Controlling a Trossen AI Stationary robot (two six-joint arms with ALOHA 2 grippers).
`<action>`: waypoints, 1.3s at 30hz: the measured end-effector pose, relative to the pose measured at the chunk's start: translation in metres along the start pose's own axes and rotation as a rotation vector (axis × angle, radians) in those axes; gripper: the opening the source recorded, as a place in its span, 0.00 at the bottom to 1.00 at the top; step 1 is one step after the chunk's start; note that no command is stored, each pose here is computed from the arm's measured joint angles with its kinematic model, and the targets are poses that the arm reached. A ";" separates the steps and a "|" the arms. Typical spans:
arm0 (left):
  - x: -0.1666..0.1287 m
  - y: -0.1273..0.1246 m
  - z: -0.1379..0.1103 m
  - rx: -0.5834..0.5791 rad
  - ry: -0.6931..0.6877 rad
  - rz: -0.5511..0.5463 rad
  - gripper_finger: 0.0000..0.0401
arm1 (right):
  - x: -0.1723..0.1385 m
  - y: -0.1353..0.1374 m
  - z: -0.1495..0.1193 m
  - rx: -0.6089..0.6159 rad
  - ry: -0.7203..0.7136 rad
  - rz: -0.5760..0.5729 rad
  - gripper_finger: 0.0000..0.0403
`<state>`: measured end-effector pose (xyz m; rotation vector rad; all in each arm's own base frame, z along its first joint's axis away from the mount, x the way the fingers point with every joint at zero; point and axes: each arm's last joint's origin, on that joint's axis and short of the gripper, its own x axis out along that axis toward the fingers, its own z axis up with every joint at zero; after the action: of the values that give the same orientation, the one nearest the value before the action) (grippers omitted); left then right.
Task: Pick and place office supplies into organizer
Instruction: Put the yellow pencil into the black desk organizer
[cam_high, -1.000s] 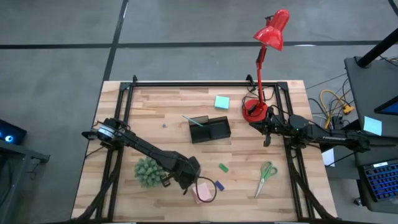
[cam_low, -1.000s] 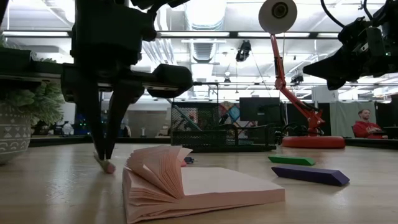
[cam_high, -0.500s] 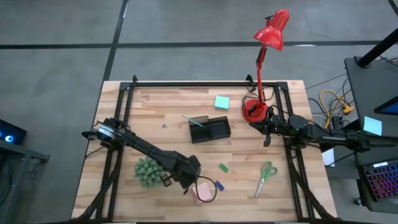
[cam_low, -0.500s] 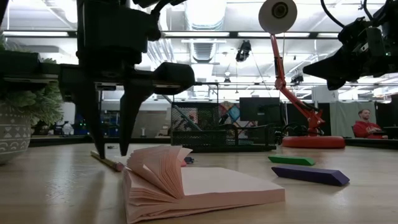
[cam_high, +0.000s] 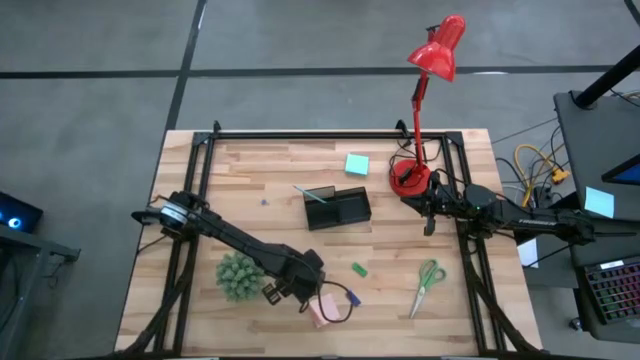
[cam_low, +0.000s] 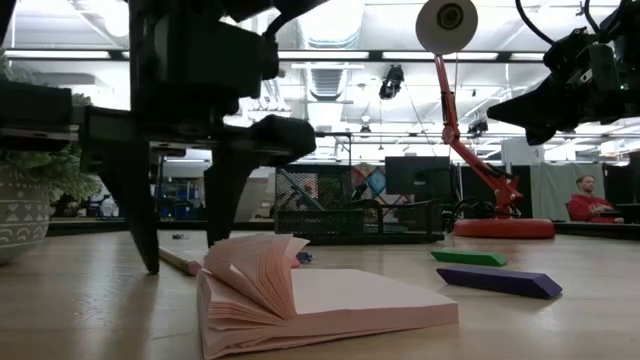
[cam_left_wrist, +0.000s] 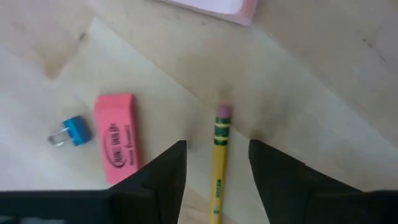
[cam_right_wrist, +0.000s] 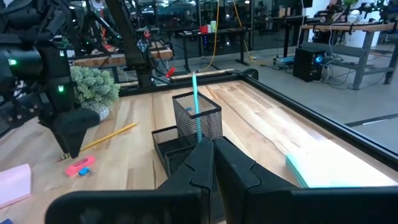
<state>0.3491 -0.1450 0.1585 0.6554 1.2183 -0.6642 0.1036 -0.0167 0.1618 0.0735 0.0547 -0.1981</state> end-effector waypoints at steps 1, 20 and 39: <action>0.001 0.000 0.001 -0.006 0.001 -0.001 0.41 | 0.000 0.000 0.000 0.000 0.000 0.000 0.02; 0.010 0.020 -0.008 -0.154 -0.045 -0.151 0.41 | 0.000 0.000 0.000 0.000 0.003 0.000 0.02; 0.012 0.009 -0.004 -0.030 0.000 -0.092 0.41 | 0.000 0.000 0.000 -0.004 0.003 0.000 0.02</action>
<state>0.3559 -0.1378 0.1465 0.5771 1.2622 -0.7214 0.1036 -0.0167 0.1614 0.0698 0.0585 -0.1978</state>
